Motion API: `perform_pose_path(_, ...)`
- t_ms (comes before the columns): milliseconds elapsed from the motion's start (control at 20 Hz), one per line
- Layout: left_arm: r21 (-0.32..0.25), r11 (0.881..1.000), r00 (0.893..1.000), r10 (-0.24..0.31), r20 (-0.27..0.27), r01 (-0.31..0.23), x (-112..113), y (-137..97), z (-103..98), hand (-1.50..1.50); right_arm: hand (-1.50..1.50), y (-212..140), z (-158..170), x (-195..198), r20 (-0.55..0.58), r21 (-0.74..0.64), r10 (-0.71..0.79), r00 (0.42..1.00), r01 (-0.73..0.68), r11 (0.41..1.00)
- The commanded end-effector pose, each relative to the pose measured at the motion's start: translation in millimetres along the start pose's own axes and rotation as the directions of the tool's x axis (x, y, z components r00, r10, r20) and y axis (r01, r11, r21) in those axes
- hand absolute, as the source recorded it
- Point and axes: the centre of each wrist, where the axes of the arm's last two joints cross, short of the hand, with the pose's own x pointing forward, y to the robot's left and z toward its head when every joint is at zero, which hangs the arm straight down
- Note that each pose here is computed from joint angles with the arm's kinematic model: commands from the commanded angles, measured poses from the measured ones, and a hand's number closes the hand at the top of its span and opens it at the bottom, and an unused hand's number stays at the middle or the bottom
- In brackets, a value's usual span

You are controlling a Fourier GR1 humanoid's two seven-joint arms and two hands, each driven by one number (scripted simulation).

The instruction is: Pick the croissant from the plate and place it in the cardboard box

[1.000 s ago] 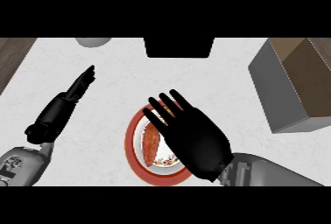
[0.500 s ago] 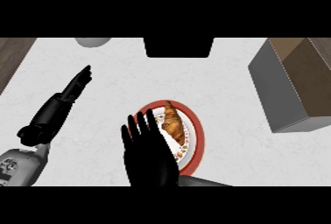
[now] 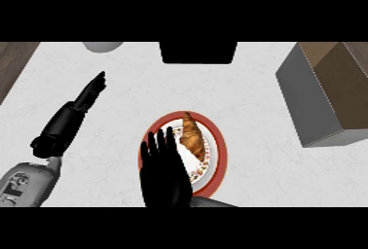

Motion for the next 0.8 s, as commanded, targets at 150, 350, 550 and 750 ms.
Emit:
perform_pose_path(150, -0.009, 1.000, 1.000, 0.006, 0.017, -0.006, 2, 10, 11, 0.00, -1.50, 27, -17, 6, -0.062, -0.035, 0.032, 0.998, -0.034, 0.999)
perform_pose_path(350, -0.007, 1.000, 1.000, -0.011, 0.006, 0.011, 26, 2, 1, 0.00, -1.50, 38, -26, -1, -0.072, -0.017, 0.071, 0.995, -0.073, 0.997)
perform_pose_path(550, -0.016, 1.000, 1.000, 0.008, 0.011, -0.008, 4, 3, 4, 0.00, -1.50, 25, -39, -8, -0.115, 0.004, 0.109, 0.987, -0.109, 0.994)
perform_pose_path(750, -0.016, 1.000, 1.000, 0.004, 0.000, -0.004, 0, 3, 14, 0.00, -1.50, 42, -48, -8, -0.137, 0.009, 0.101, 0.985, -0.101, 0.995)
